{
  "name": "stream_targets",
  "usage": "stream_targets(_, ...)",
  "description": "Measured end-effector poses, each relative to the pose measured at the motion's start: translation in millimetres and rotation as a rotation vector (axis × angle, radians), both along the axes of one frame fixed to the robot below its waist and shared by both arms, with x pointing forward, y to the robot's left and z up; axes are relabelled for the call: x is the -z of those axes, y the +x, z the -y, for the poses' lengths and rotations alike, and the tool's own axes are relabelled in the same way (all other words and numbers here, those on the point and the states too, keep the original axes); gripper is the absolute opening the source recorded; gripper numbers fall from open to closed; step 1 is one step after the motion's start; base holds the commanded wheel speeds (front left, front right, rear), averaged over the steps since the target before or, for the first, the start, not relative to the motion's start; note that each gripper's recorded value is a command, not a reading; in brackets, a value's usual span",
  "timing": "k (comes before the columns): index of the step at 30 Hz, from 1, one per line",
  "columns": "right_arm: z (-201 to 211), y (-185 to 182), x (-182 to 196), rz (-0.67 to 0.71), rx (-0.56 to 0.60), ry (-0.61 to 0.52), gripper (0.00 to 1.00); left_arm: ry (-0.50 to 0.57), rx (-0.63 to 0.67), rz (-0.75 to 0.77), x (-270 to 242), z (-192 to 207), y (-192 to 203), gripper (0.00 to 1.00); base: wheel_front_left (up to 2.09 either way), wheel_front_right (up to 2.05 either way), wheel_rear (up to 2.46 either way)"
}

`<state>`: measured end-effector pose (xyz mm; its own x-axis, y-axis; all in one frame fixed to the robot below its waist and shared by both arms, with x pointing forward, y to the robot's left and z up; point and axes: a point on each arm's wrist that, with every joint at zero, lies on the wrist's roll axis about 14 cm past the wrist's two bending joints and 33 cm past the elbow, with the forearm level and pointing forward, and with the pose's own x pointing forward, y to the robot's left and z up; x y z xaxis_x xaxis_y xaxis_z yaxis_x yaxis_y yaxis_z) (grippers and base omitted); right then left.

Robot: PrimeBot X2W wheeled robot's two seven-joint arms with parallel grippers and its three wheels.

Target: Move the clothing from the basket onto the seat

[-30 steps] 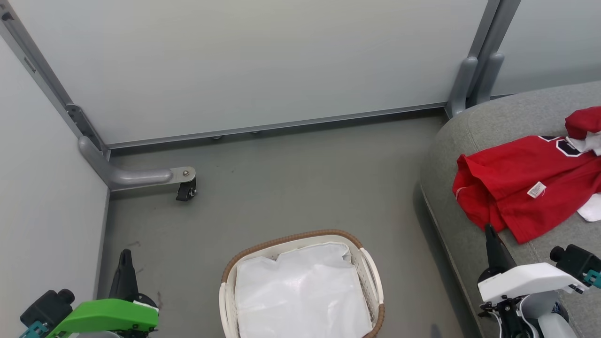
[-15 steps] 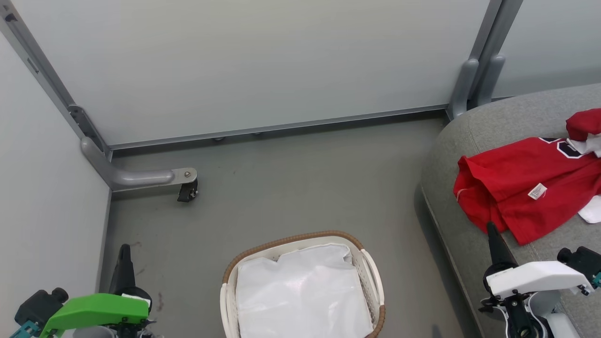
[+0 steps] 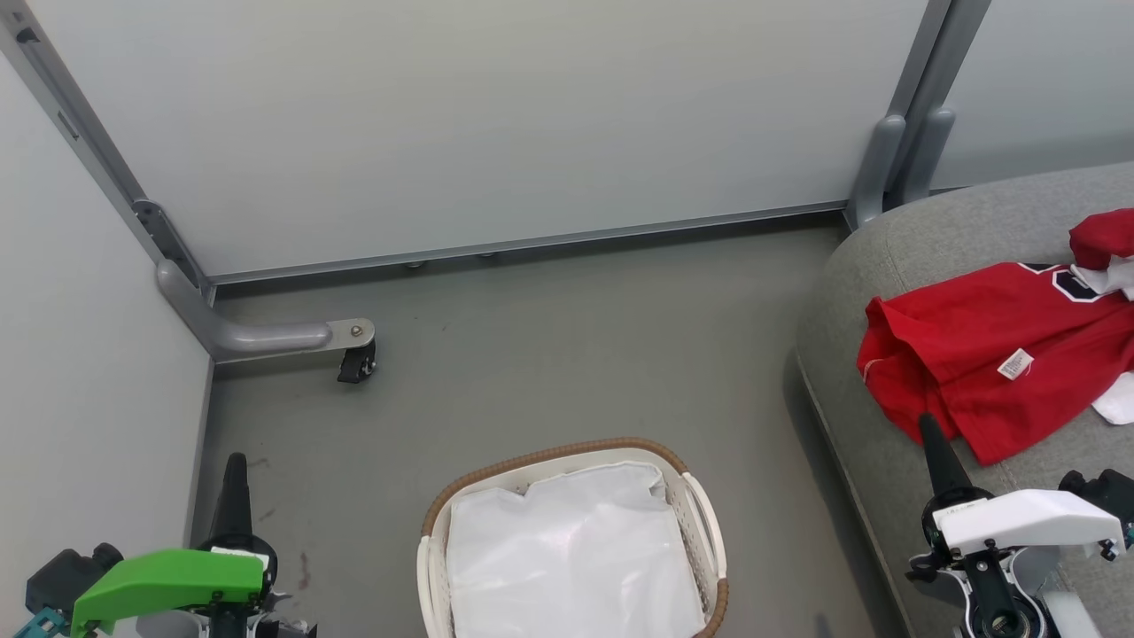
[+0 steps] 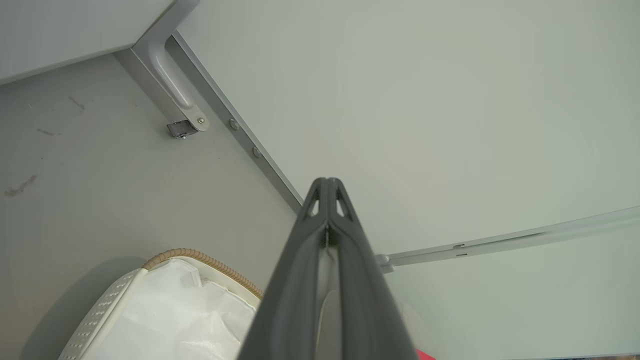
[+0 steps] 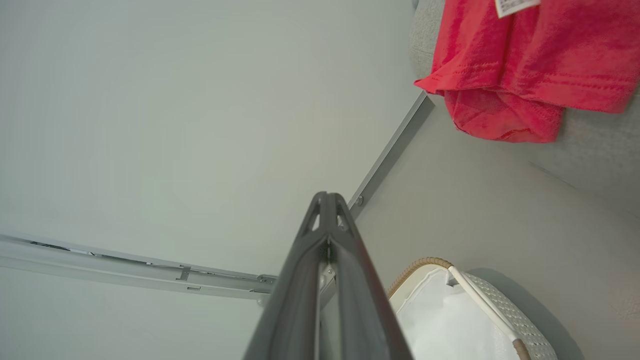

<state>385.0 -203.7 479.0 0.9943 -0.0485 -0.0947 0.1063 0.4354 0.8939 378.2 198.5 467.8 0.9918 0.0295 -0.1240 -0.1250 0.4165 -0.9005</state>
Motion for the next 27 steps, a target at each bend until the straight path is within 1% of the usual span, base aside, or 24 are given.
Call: stream_targets(27, -2.2, 2.4, -12.9, 0.047, -0.007, 0.245, 0.00, -0.229, -0.005, 0.055, -17.4, -0.1, 5.6, 0.00, 0.00, 0.00, 0.00)
